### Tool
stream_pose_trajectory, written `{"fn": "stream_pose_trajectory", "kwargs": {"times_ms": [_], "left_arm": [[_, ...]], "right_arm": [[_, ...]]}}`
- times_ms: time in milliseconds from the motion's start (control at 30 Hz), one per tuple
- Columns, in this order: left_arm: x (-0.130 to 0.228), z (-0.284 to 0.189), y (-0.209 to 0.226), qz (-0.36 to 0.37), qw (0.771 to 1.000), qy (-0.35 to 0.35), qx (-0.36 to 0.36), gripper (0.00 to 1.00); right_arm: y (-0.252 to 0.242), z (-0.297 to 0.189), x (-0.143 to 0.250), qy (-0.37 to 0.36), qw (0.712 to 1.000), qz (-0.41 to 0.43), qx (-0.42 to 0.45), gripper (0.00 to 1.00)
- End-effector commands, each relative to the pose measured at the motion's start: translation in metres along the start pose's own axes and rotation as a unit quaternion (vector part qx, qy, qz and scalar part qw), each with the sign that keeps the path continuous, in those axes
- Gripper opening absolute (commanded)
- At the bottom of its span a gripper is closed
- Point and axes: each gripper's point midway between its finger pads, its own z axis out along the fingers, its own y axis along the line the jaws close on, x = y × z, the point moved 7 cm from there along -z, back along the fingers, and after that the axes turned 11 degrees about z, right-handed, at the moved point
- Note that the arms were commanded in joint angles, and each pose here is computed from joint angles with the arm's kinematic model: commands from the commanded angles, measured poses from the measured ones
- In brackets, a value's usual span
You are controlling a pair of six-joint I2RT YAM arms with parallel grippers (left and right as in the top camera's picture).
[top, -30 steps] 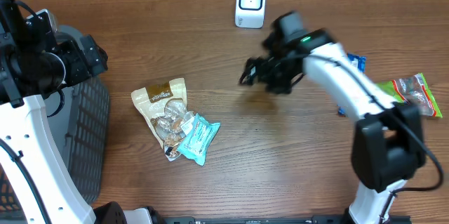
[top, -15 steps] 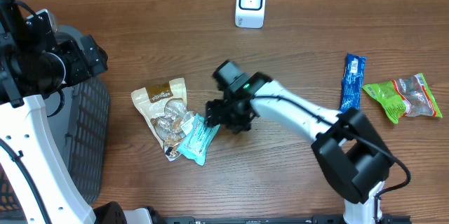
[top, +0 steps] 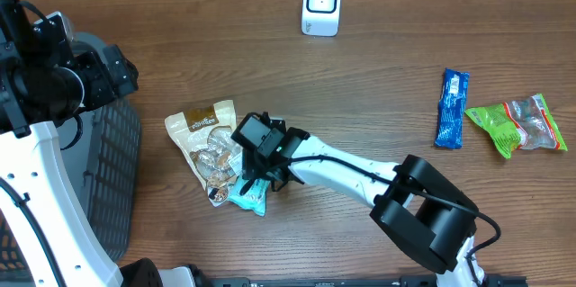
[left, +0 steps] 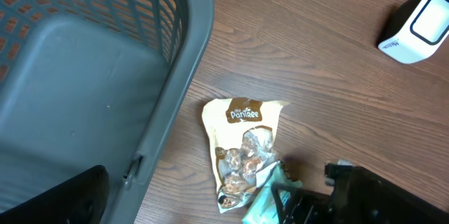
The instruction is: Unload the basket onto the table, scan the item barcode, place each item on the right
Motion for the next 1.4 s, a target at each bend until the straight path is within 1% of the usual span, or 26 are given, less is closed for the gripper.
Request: {"fn": "stream_pose_trajectory", "kwargs": {"times_ms": [0, 33, 100, 133, 167, 267, 333, 433, 500, 600, 700, 767, 867, 900, 967, 1000, 1033, 1067, 1100, 1133, 1167, 1267, 1300, 1367], "left_arm": [[-0.001, -0.008, -0.002, -0.007, 1.000, -0.015, 0.003, 1.00], [-0.001, -0.008, -0.002, -0.007, 1.000, -0.015, 0.003, 0.99], [-0.001, -0.008, -0.002, -0.007, 1.000, -0.015, 0.003, 1.00], [-0.001, -0.008, -0.002, -0.007, 1.000, -0.015, 0.003, 1.00], [-0.001, -0.008, -0.002, -0.007, 1.000, -0.015, 0.003, 0.99], [-0.001, -0.008, -0.002, -0.007, 1.000, -0.015, 0.003, 0.99], [-0.001, -0.008, -0.002, -0.007, 1.000, -0.015, 0.003, 0.99], [-0.001, -0.008, -0.002, -0.007, 1.000, -0.015, 0.003, 1.00], [-0.001, -0.008, -0.002, -0.007, 1.000, -0.015, 0.003, 1.00], [-0.001, -0.008, -0.002, -0.007, 1.000, -0.015, 0.003, 1.00], [-0.001, -0.008, -0.002, -0.007, 1.000, -0.015, 0.003, 0.99], [-0.001, -0.008, -0.002, -0.007, 1.000, -0.015, 0.003, 1.00], [-0.001, -0.008, -0.002, -0.007, 1.000, -0.015, 0.003, 1.00], [-0.001, -0.008, -0.002, -0.007, 1.000, -0.015, 0.003, 0.99], [-0.001, -0.008, -0.002, -0.007, 1.000, -0.015, 0.003, 1.00], [-0.001, -0.008, -0.002, -0.007, 1.000, -0.015, 0.003, 1.00], [-0.001, -0.008, -0.002, -0.007, 1.000, -0.015, 0.003, 0.99], [-0.001, -0.008, -0.002, -0.007, 1.000, -0.015, 0.003, 1.00], [-0.001, -0.008, -0.002, -0.007, 1.000, -0.015, 0.003, 1.00], [-0.001, -0.008, -0.002, -0.007, 1.000, -0.015, 0.003, 1.00], [-0.001, -0.008, -0.002, -0.007, 1.000, -0.015, 0.003, 0.99], [-0.001, -0.008, -0.002, -0.007, 1.000, -0.015, 0.003, 1.00], [-0.001, -0.008, -0.002, -0.007, 1.000, -0.015, 0.003, 1.00], [-0.001, -0.008, -0.002, -0.007, 1.000, -0.015, 0.003, 1.00]], "right_arm": [[-0.017, 0.005, -0.014, -0.021, 0.999, 0.021, 0.036, 0.57], [-0.021, 0.004, -0.018, -0.021, 0.999, 0.028, 0.042, 0.54], [-0.028, -0.003, -0.030, -0.018, 0.997, 0.044, 0.054, 0.52], [-0.037, -0.015, -0.044, -0.018, 0.996, 0.053, 0.066, 0.52], [-0.040, -0.022, -0.052, -0.018, 0.996, 0.047, 0.068, 0.52], [-0.048, -0.040, -0.075, -0.011, 0.998, -0.008, 0.059, 0.51], [-0.053, -0.049, -0.086, -0.003, 0.998, -0.036, 0.049, 0.43], [-0.061, -0.059, -0.099, 0.014, 0.998, -0.054, 0.028, 0.31], [-0.064, -0.065, -0.105, 0.032, 0.997, -0.067, 0.002, 0.27], [-0.064, -0.078, -0.110, 0.073, 0.991, -0.090, -0.068, 0.21], [-0.062, -0.093, -0.116, 0.110, 0.978, -0.098, -0.150, 0.21], [-0.063, -0.105, -0.121, 0.140, 0.961, -0.090, -0.220, 0.21], [-0.066, -0.124, -0.129, 0.172, 0.924, -0.092, -0.328, 0.21], [-0.069, -0.136, -0.136, 0.179, 0.900, -0.095, -0.387, 0.21], [-0.074, -0.146, -0.143, 0.178, 0.883, -0.094, -0.424, 0.21], [-0.077, -0.148, -0.147, 0.176, 0.881, -0.090, -0.430, 0.21], [-0.081, -0.148, -0.151, 0.169, 0.884, -0.086, -0.428, 0.22], [-0.090, -0.144, -0.157, 0.152, 0.899, -0.079, -0.403, 0.45], [-0.096, -0.141, -0.161, 0.141, 0.911, -0.074, -0.379, 0.54], [-0.102, -0.137, -0.164, 0.130, 0.924, -0.069, -0.352, 0.58], [-0.109, -0.132, -0.167, 0.116, 0.939, -0.065, -0.318, 0.60], [-0.130, -0.117, -0.177, 0.068, 0.976, -0.057, -0.197, 0.60], [-0.136, -0.114, -0.180, 0.052, 0.984, -0.058, -0.162, 0.60], [-0.138, -0.113, -0.182, 0.037, 0.988, -0.063, -0.133, 0.60]]}}
